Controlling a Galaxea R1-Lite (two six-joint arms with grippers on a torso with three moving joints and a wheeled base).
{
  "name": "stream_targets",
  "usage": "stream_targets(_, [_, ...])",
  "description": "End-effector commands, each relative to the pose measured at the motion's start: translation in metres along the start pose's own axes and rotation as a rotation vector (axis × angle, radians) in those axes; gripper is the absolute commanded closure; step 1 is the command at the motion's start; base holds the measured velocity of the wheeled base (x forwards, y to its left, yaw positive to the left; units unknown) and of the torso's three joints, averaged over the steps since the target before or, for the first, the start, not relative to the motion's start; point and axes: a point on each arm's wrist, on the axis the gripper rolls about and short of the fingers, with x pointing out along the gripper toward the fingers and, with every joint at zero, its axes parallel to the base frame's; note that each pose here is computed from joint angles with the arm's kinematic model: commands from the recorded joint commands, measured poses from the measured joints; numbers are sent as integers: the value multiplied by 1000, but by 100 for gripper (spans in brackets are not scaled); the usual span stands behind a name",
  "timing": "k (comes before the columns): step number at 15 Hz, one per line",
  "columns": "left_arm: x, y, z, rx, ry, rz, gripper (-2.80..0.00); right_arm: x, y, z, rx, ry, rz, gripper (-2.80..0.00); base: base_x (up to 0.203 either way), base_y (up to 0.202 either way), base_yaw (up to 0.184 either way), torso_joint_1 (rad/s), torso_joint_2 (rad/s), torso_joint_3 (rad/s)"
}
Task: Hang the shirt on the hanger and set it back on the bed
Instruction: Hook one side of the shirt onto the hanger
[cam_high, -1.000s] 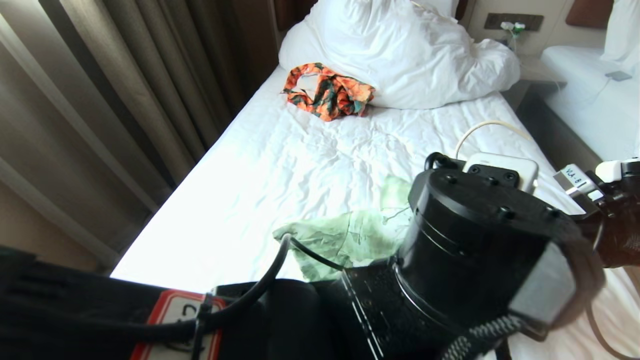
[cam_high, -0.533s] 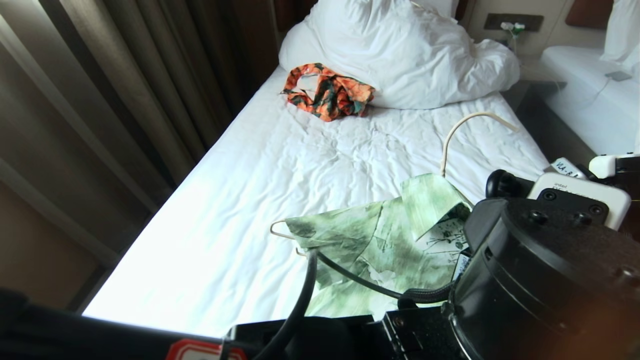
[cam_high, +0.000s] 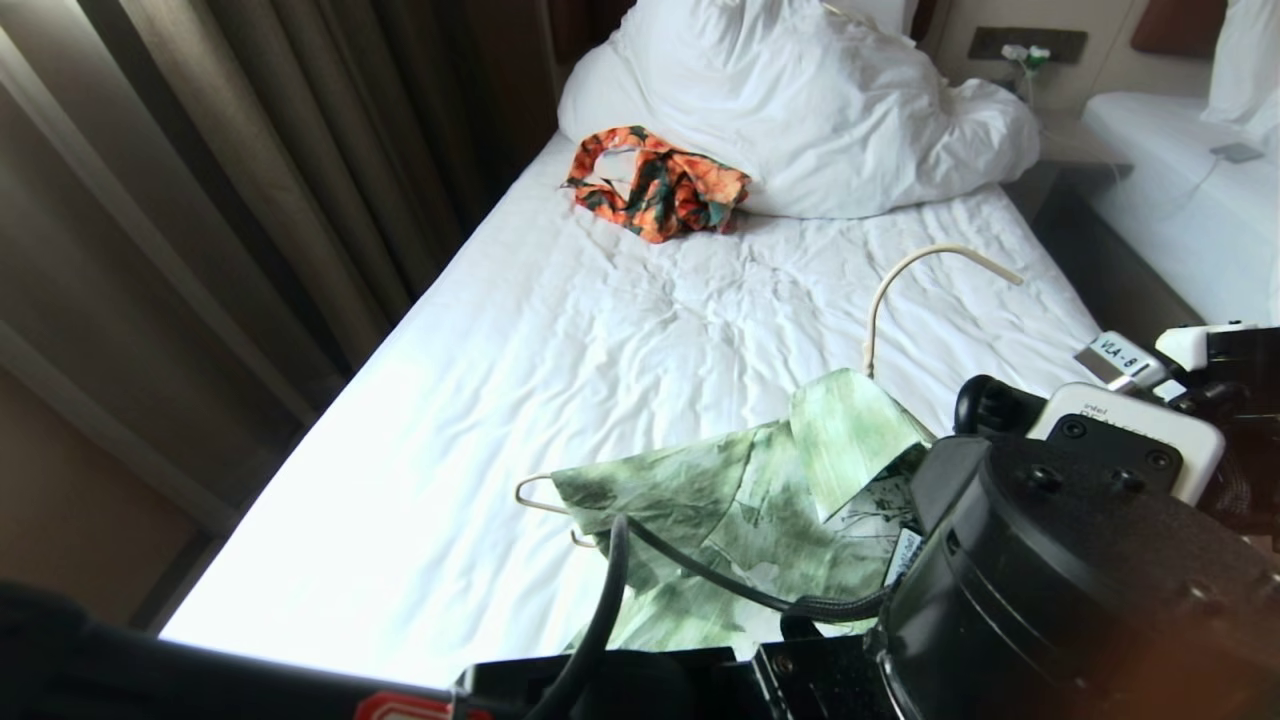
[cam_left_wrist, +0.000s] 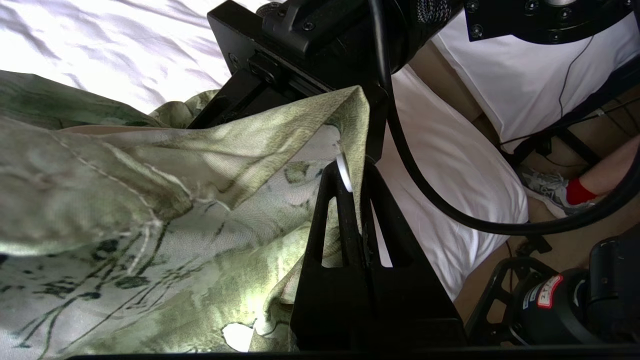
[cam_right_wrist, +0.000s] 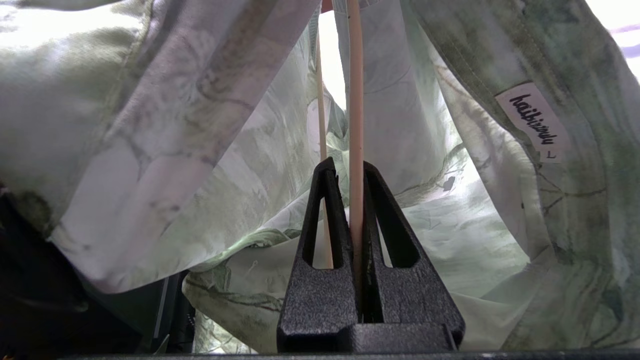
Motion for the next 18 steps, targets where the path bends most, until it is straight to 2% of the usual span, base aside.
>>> stream_targets(1, [-4, 2, 3, -4, -8, 5, 0, 0, 0, 0, -7, -5, 6, 0, 0, 0, 0, 0, 0, 0])
stream_targets(4, [-16, 7, 8, -13, -17, 1, 0, 0, -1, 0, -16, -9, 7, 0, 0, 0, 0, 0, 0, 0])
stream_targets(7, [-23, 8, -12, 12, 49, 3, 0, 2, -8, -2, -50, -21, 4, 0, 0, 0, 0, 0, 0, 0])
stream_targets(10, [-19, 12, -4, 5, 26, 22, 0, 2, -4, -6, -36, -17, 8, 0, 0, 0, 0, 0, 0, 0])
stream_targets(11, [-18, 15, -2, 6, 28, 32, -280, 2, -4, -7, -31, -16, 7, 0, 0, 0, 0, 0, 0, 0])
stream_targets(14, [-16, 21, 1, 6, 29, 48, -280, 0, -3, -7, -33, -18, 6, 0, 0, 0, 0, 0, 0, 0])
stream_targets(16, [-19, 26, 5, 43, 18, 61, -280, 0, -1, -7, -34, -20, 11, 0, 0, 0, 0, 0, 0, 0])
stream_targets(18, [-34, 31, 8, 50, 29, 75, -280, -5, -2, -5, -52, -25, -9, 0, 0, 0, 0, 0, 0, 0])
